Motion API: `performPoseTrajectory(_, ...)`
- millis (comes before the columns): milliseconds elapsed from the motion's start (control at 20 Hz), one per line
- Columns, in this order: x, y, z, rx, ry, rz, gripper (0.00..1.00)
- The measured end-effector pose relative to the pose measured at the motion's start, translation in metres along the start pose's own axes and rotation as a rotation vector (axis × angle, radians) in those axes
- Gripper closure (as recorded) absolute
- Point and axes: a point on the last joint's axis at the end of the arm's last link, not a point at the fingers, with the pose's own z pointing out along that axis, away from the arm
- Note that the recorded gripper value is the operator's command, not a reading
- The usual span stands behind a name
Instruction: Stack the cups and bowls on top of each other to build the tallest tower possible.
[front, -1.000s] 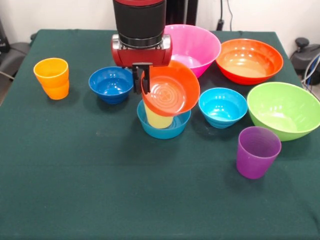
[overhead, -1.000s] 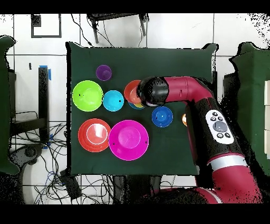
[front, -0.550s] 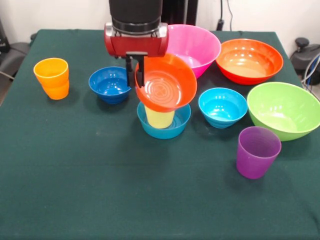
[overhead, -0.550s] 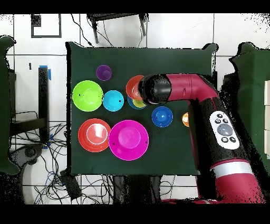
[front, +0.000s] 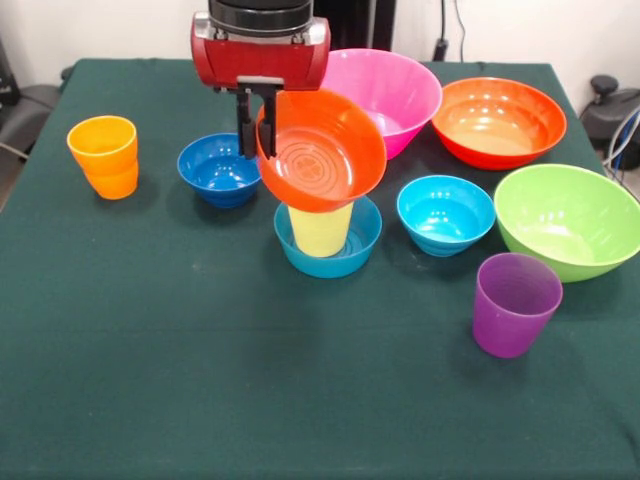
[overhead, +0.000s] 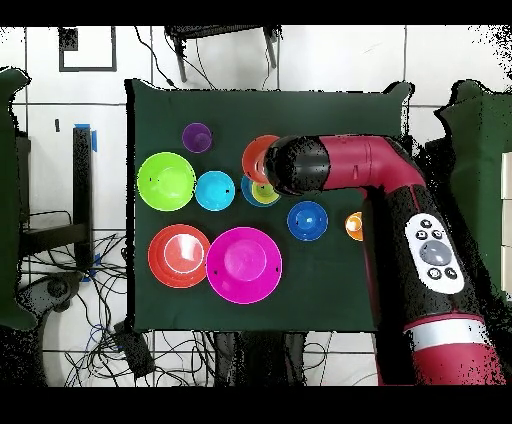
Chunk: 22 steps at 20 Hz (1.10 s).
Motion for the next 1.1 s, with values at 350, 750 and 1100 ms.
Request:
performPoseTrajectory(350,-0.001,-0.001,-0.005,0.005,-0.006,-0.001,1.00)
performPoseTrajectory(750,0.021,0.006,0.004,-0.004,0.038,-0.013,1.00)
performPoseTrajectory(1100,0.037,0.011,0.011,-0.011,0.064,-0.021,1.00)
